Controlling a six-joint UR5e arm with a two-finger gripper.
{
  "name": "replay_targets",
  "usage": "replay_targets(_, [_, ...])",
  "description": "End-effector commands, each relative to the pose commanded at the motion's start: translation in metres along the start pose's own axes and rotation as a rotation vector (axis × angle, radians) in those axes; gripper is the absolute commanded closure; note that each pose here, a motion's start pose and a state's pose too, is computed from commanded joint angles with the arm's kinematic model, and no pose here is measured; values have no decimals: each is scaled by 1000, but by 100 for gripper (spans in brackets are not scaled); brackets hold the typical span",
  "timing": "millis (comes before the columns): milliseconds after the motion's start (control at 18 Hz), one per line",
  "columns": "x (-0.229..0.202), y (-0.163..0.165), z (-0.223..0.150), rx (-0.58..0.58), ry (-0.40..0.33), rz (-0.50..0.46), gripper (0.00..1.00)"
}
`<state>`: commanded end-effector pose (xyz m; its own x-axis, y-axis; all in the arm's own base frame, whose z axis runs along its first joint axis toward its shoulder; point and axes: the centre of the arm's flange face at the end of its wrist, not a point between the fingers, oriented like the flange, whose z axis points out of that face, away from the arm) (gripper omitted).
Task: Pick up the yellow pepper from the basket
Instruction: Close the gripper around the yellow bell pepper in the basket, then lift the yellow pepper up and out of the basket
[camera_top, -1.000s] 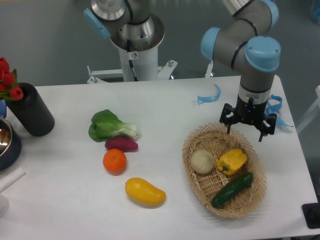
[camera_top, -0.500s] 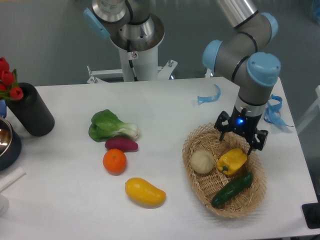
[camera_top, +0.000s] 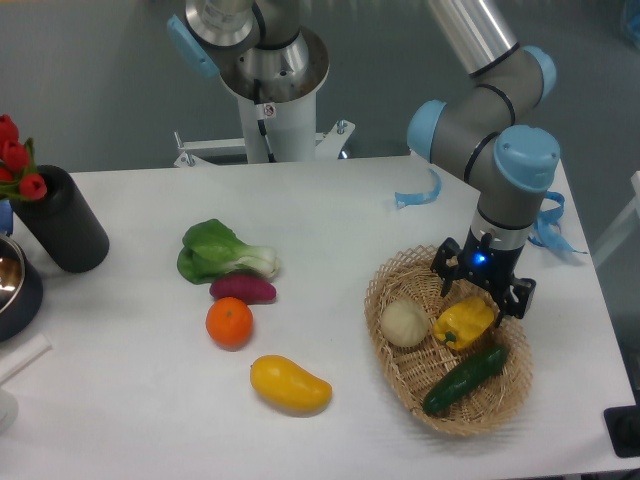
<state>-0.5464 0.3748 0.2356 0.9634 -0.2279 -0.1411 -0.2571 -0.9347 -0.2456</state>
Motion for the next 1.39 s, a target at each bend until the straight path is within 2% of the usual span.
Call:
replay_targets(889, [7,-3,27,-9,42,27,1])
replay_targets(1222, [9,-4,21,-10,39,19,65])
replay_targets(1278, [9,-4,21,-12,38,19,73])
replay_targets(1389, [6,-5,17,-11,31,14,79])
